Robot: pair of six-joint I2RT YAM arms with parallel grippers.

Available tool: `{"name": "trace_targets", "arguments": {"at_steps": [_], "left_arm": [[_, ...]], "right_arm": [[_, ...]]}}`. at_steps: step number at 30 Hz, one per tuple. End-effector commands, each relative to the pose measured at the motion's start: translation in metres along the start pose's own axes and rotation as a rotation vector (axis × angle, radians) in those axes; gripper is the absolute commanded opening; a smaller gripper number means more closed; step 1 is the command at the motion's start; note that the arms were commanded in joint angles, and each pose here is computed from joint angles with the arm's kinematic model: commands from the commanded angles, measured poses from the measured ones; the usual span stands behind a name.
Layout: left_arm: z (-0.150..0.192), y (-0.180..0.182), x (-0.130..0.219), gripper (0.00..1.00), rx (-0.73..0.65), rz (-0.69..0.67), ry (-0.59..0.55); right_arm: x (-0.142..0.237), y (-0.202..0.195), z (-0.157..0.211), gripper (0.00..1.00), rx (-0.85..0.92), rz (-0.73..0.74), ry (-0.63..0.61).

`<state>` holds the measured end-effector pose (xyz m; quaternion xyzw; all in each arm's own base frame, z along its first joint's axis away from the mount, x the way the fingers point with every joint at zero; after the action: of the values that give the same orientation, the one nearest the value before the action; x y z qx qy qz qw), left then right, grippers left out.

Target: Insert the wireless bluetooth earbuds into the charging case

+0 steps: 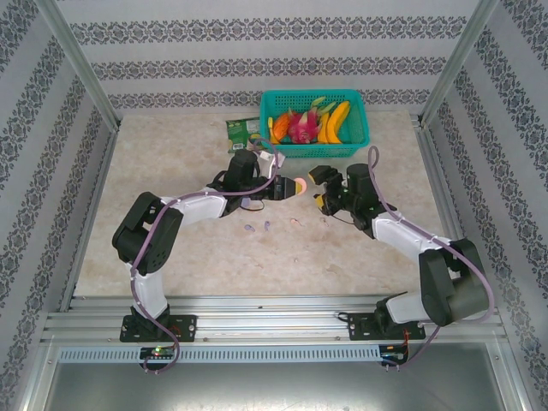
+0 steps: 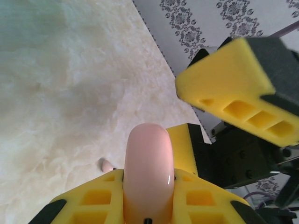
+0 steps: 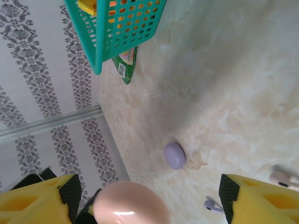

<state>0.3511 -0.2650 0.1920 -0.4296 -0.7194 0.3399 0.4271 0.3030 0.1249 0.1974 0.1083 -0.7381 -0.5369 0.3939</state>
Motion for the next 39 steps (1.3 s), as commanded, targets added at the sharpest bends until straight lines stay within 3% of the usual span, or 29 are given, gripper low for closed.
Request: {"name": "trace_targets", "arguments": {"at_steps": [1, 29, 39], "left_arm": [[-0.007, -0.027, 0.006, 0.05, -0.106, 0.003, -0.028], [-0.004, -0.032, -0.003, 0.05, -0.134, -0.016, -0.017], [-0.003, -0.031, -0.005, 0.05, -0.131, -0.018, -0.013]], "right_arm": [[-0.007, 0.012, -0.002, 0.79, -0.069, -0.004, -0.034], [-0.029, 0.024, 0.009, 0.66, -0.087, -0.026, 0.001], [-0.029, 0.028, 0.009, 0.52, -0.085, -0.041, 0.000]]}}
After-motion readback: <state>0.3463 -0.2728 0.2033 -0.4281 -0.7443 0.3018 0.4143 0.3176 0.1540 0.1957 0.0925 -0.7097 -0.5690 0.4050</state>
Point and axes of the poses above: each hand's point on the last joint's axis, 136 mm out from that joint toward the fingers, its own x axis back along the fingers, its own y axis along the line the jaws close on, z = x × y, the point moved 10 cm from there along x, back along the fingers, and after that the axes turned 13 degrees about x, right-handed, at the moved point
